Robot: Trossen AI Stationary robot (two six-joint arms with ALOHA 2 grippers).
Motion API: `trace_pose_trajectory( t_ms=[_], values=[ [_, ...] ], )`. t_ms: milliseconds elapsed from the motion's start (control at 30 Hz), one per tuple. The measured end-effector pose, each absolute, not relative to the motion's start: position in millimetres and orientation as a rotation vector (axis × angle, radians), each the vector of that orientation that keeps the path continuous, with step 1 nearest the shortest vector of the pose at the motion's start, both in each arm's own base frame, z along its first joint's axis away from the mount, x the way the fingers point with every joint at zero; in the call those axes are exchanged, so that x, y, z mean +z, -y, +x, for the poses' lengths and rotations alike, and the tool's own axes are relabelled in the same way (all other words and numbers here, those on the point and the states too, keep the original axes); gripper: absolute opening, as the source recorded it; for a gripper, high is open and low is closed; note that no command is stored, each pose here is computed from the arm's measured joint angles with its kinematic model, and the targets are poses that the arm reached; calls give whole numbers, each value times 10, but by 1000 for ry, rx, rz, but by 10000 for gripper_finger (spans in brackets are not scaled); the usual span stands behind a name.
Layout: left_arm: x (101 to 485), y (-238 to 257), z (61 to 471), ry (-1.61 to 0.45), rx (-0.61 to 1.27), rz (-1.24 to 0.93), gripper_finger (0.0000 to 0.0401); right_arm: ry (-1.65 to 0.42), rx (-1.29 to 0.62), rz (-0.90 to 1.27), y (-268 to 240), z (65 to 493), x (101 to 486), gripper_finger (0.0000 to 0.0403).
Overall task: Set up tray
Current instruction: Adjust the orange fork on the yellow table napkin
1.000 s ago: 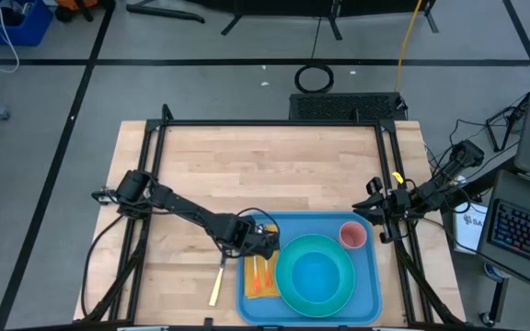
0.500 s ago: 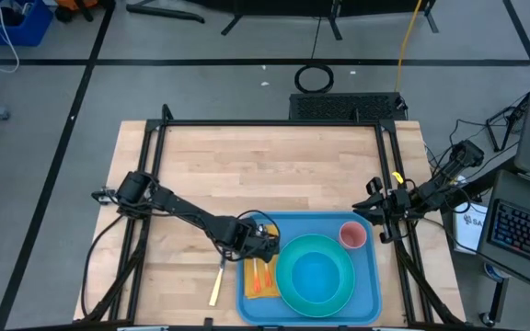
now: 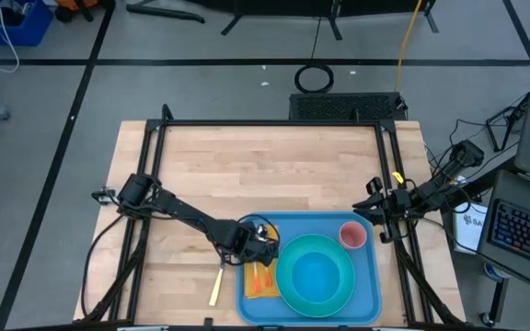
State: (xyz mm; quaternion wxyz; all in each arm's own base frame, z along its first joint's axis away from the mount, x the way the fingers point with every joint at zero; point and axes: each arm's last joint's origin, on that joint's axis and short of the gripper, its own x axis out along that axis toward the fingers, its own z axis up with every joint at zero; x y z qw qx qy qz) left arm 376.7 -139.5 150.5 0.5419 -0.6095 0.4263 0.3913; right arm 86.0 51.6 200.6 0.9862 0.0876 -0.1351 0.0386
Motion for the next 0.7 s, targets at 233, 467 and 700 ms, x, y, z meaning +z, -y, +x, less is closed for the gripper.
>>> trace_pose_trajectory(
  t_ms=[233, 467, 700],
  values=[
    [1477, 1401, 3770, -1041, 925, -1454, 12, 272, 77, 176, -516, 860, 2007, 43],
    [1472, 1400, 3753, -1052, 948, -1458, 10, 272, 78, 177, -516, 859, 2007, 43],
    [1472, 1415, 3747, -1072, 938, -1460, 3, 272, 77, 176, -516, 860, 2006, 43]
  ],
)
